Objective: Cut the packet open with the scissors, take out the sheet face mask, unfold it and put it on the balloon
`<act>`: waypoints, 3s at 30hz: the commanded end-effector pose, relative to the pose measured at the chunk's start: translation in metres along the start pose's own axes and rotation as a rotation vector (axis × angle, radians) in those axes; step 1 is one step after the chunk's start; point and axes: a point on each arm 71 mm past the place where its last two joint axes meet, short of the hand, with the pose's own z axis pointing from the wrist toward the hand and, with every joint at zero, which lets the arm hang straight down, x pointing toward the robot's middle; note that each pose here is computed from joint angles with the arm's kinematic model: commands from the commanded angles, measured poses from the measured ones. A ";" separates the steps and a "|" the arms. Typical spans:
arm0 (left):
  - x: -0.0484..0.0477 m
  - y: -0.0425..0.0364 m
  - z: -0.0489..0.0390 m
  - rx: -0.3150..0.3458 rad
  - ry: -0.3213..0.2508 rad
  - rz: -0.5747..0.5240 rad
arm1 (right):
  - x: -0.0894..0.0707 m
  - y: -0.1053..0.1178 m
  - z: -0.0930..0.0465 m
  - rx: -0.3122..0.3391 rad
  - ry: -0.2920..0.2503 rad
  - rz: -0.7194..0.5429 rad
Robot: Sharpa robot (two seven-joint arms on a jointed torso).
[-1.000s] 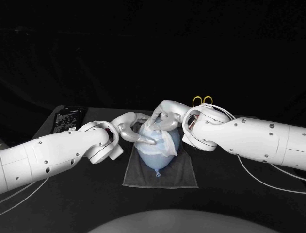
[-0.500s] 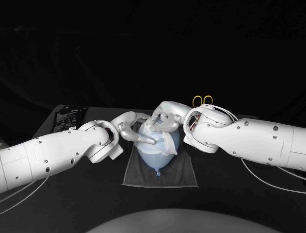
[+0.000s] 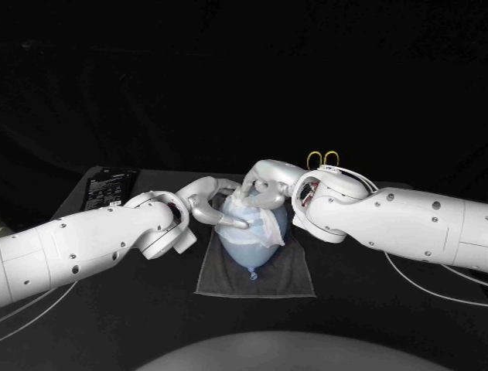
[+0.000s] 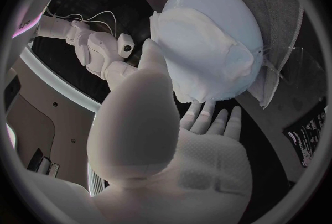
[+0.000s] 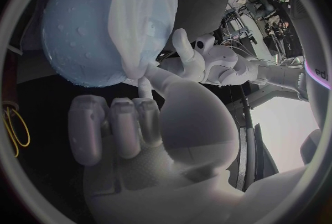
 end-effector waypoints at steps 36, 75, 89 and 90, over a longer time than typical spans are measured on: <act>0.0045 0.0015 -0.0005 -0.013 0.036 -0.009 | -0.022 -0.025 -0.017 0.083 -0.166 0.217; 0.0053 0.0010 0.0002 -0.011 0.040 -0.009 | 0.011 -0.002 0.001 -0.107 -0.096 -0.084; 0.0049 0.0016 0.0000 -0.013 0.040 -0.011 | 0.017 -0.005 -0.001 -0.093 -0.080 -0.081; 0.0049 0.0016 -0.0001 -0.013 0.040 -0.011 | 0.017 -0.006 -0.001 -0.091 -0.080 -0.081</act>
